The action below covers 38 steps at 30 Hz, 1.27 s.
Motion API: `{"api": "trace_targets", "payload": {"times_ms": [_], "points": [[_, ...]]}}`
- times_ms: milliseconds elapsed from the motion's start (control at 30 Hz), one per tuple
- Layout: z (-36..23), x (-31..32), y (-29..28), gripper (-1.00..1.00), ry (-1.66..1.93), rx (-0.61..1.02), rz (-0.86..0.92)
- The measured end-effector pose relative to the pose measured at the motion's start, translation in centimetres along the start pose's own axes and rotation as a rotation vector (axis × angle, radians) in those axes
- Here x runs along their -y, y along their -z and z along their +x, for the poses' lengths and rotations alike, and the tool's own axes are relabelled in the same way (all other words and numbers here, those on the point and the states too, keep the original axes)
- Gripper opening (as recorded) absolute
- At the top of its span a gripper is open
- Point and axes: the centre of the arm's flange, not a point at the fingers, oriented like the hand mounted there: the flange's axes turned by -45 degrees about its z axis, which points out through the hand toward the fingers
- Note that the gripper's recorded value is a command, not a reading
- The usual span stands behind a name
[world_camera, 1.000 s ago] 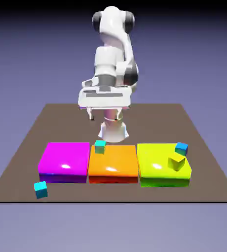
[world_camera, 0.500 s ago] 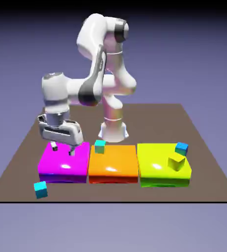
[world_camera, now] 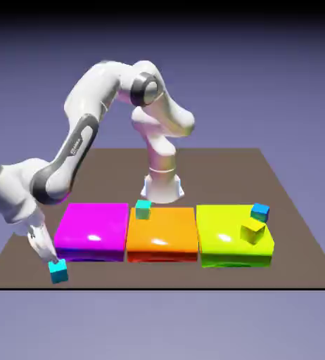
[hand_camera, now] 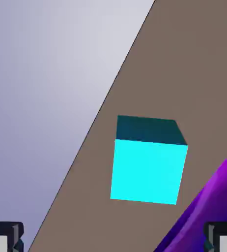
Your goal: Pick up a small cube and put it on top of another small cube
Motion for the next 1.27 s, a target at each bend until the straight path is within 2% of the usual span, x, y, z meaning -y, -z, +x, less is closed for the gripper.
{"api": "trace_targets", "payload": {"times_ms": [67,167,200,267,367,433,600,733,867,1000,1167,1200,1267], "points": [[0.2,-0.1,-0.2,0.00,-0.006,0.006,-0.001],[1.1,-0.1,-6.8,0.00,-0.006,0.006,-0.001],[1.1,-0.1,-6.9,-1.00,-0.006,0.006,-0.001],[1.1,-0.1,-6.9,-1.00,-0.006,0.006,0.000],[0.2,-0.1,-0.2,-1.00,-0.006,0.007,0.002],[-4.9,6.1,-1.6,-1.00,0.167,0.030,-0.071],[-20.9,18.7,-5.8,-1.00,0.611,0.069,-0.276],[-35.8,24.4,-9.6,-1.00,0.967,0.076,-0.457],[-51.4,26.0,-13.4,-1.00,1.321,0.059,-0.653],[-66.5,23.5,-16.9,-1.00,1.666,0.009,-0.860],[-63.1,21.4,-22.1,-1.00,1.665,0.010,-0.859],[-62.9,21.3,-22.3,1.00,1.665,0.010,-0.859],[-62.9,21.3,-22.3,1.00,1.666,0.008,-0.861]]}}
